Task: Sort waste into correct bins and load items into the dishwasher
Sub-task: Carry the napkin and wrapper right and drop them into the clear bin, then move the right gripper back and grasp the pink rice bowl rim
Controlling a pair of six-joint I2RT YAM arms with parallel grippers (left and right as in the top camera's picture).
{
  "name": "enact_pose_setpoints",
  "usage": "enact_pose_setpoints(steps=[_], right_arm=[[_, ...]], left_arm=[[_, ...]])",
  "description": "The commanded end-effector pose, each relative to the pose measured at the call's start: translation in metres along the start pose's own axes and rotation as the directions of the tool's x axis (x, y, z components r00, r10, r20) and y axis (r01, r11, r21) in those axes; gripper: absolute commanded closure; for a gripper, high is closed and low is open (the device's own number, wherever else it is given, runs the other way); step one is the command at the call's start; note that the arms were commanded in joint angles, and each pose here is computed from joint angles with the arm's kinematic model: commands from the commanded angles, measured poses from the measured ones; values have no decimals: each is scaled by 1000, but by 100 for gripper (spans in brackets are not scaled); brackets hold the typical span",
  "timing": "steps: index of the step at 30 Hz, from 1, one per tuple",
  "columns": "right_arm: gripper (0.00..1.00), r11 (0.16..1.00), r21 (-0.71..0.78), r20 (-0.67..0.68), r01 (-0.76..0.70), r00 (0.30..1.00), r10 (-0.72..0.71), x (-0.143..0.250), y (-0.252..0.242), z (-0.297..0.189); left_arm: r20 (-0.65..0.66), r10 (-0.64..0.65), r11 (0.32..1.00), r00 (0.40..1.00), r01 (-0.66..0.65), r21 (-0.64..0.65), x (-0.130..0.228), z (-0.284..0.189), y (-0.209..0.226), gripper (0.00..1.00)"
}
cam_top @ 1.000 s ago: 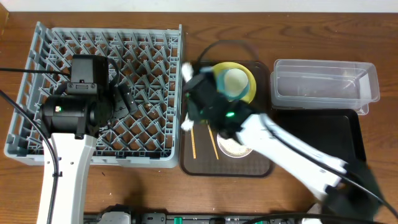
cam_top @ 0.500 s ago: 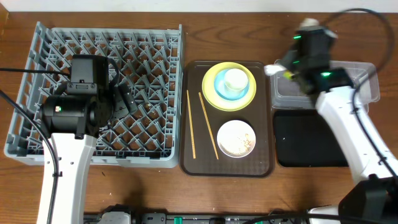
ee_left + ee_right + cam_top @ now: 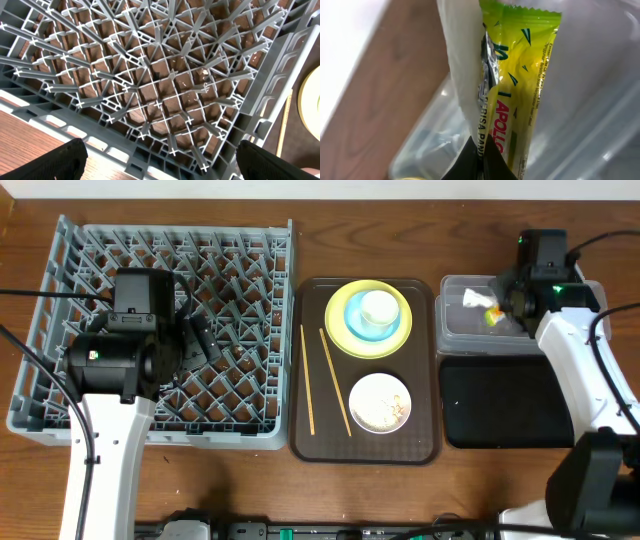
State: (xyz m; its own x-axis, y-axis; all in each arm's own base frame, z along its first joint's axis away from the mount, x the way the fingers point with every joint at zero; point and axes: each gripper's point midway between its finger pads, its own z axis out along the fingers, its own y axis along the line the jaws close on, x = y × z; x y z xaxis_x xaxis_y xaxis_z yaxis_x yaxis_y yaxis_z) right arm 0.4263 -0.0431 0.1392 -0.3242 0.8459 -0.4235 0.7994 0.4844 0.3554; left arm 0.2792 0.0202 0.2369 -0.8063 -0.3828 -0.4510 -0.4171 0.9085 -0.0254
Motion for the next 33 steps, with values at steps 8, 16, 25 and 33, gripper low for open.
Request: enact_pose_setpoints(steps=[8,16,25,33], right_arm=[[97,976,111,14,-189,982,188,11,-36,19],[80,976,107,15,-188,982,188,11,-36,19],[1,984,-109,93,138,987,-128,-18,11,-26],[36,586,-494,184,642,736,-652,50,67,-134]], left_arm=[[-4,-7,1000,1000,7,-18,0,2,3,2],[-4,-7,1000,1000,7,-18,0,2,3,2],[-4,-7,1000,1000,7,-18,0,2,3,2],[-4,-7,1000,1000,7,-18,0,2,3,2]])
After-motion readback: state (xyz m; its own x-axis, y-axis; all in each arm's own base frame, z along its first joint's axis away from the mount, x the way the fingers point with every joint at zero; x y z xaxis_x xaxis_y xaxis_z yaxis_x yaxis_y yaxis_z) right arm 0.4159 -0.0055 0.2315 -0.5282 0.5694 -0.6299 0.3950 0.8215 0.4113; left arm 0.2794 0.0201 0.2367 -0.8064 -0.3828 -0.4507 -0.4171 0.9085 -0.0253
